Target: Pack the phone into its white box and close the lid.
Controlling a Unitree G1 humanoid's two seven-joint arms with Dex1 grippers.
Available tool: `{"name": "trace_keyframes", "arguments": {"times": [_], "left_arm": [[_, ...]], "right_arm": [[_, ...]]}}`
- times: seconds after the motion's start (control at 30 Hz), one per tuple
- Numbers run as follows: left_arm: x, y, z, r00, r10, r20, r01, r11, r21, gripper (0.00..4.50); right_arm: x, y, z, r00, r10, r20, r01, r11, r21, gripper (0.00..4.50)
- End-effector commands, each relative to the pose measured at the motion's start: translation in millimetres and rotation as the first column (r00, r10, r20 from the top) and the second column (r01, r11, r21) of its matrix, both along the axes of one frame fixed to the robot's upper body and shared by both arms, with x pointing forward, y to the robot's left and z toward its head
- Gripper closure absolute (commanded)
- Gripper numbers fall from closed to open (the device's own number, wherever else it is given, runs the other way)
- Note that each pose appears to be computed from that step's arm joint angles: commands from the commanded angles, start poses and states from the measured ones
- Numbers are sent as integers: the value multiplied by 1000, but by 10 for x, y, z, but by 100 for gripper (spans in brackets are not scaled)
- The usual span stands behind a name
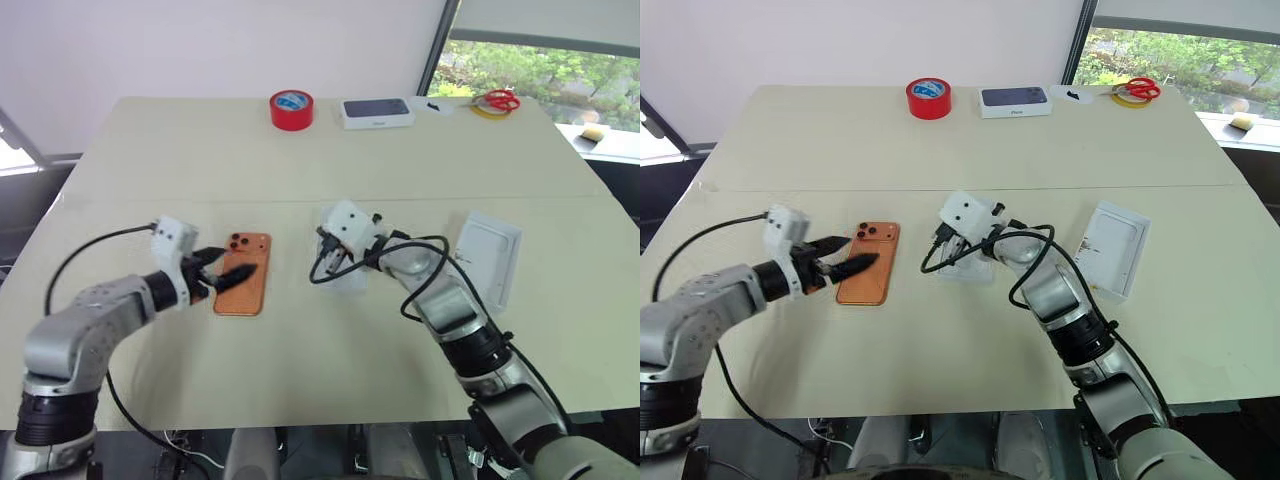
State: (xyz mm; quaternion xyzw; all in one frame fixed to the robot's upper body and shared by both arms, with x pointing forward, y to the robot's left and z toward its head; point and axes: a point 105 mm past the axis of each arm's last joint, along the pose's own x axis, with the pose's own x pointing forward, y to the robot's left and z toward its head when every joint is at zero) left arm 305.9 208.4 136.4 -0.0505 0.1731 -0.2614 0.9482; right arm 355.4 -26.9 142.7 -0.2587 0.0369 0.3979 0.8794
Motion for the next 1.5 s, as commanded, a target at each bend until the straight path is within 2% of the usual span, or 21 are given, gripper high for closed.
{"name": "trace_keyframes", "arguments": {"times": [0.03, 0.23, 0.37, 0.6, 1.1, 1.3, 1.5], "left_arm": [[-2, 257, 15, 989, 131, -63, -132, 991, -18, 0], [-61, 326, -138, 956, 193, -220, -209, 976, -53, 0], [-78, 91, -168, 948, 119, -294, -169, 974, -151, 0], [-153, -264, -344, 911, 8, -413, -102, 973, -207, 0], [-211, -795, -301, 892, -196, -407, 47, 936, -348, 0], [-150, -750, -247, 899, -178, -401, 8, 920, -392, 0], [-62, -506, -244, 903, -84, -421, -84, 927, -366, 0]], "right_arm": [[-181, 230, 53, 994, 110, -28, -110, 994, 10, 448], [-329, 430, -172, 968, 214, -134, -228, 969, -99, 448], [-311, 485, -257, 962, 223, -157, -248, 955, -165, 448], [-261, 531, -318, 966, 200, -166, -231, 952, -199, 448], [-275, 528, -364, 970, 194, -150, -224, 948, -225, 448], [-292, 522, -392, 970, 191, -151, -222, 948, -227, 448], [-300, 509, -408, 970, 189, -150, -220, 947, -234, 448]]}}
